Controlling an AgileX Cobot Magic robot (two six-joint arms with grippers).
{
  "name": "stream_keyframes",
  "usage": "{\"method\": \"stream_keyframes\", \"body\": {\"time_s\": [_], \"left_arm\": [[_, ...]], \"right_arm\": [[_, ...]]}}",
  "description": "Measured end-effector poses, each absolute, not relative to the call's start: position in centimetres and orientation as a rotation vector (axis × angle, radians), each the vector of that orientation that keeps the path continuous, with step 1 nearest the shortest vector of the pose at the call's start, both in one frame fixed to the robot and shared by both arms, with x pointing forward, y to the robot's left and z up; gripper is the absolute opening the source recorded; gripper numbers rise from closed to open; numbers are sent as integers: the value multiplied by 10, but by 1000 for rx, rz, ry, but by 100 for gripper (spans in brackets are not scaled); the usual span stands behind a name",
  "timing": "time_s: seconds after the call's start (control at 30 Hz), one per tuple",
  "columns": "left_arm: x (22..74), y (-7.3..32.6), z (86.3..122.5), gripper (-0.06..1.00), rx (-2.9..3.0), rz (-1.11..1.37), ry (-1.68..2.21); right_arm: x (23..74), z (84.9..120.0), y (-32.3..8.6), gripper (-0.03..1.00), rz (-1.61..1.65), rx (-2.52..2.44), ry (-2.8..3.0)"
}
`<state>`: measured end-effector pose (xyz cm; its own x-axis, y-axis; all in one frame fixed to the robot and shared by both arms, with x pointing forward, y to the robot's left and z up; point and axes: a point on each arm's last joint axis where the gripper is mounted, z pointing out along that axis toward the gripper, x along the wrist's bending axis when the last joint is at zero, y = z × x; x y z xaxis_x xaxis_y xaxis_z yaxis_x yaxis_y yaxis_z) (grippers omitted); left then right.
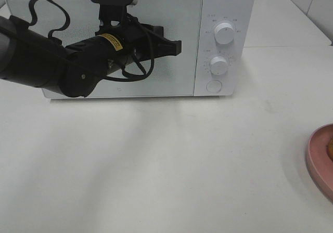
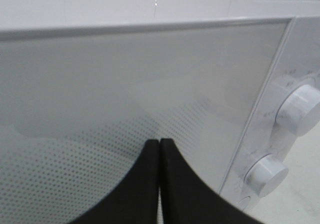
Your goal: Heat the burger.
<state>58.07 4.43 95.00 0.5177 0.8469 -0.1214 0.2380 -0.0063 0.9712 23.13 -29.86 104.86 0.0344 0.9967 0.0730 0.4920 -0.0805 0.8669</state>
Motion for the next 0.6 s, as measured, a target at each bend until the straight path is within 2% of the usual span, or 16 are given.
{"method": "stream_keyframes", "body": {"time_s": [0.23,0.47,0.5,0.53,0.57,0.6], "left_arm": [[577,46,948,0,1636,577,1024],[552,49,955,0,1801,484,1064],[548,50,953,4,1836,467,1077],[540,54,952,16,1904,432,1102],[540,54,952,16,1904,432,1102],[533,58,954,39,1968,395,1132]], "right_arm": [[231,1049,-299,76,968,1651,1528],[231,1049,-299,76,968,1651,1528],[231,1049,-299,76,968,1651,1528],[231,1049,-299,76,968,1651,1528],[231,1049,-299,76,968,1651,1528],[231,1049,-299,76,968,1651,1528]]}}
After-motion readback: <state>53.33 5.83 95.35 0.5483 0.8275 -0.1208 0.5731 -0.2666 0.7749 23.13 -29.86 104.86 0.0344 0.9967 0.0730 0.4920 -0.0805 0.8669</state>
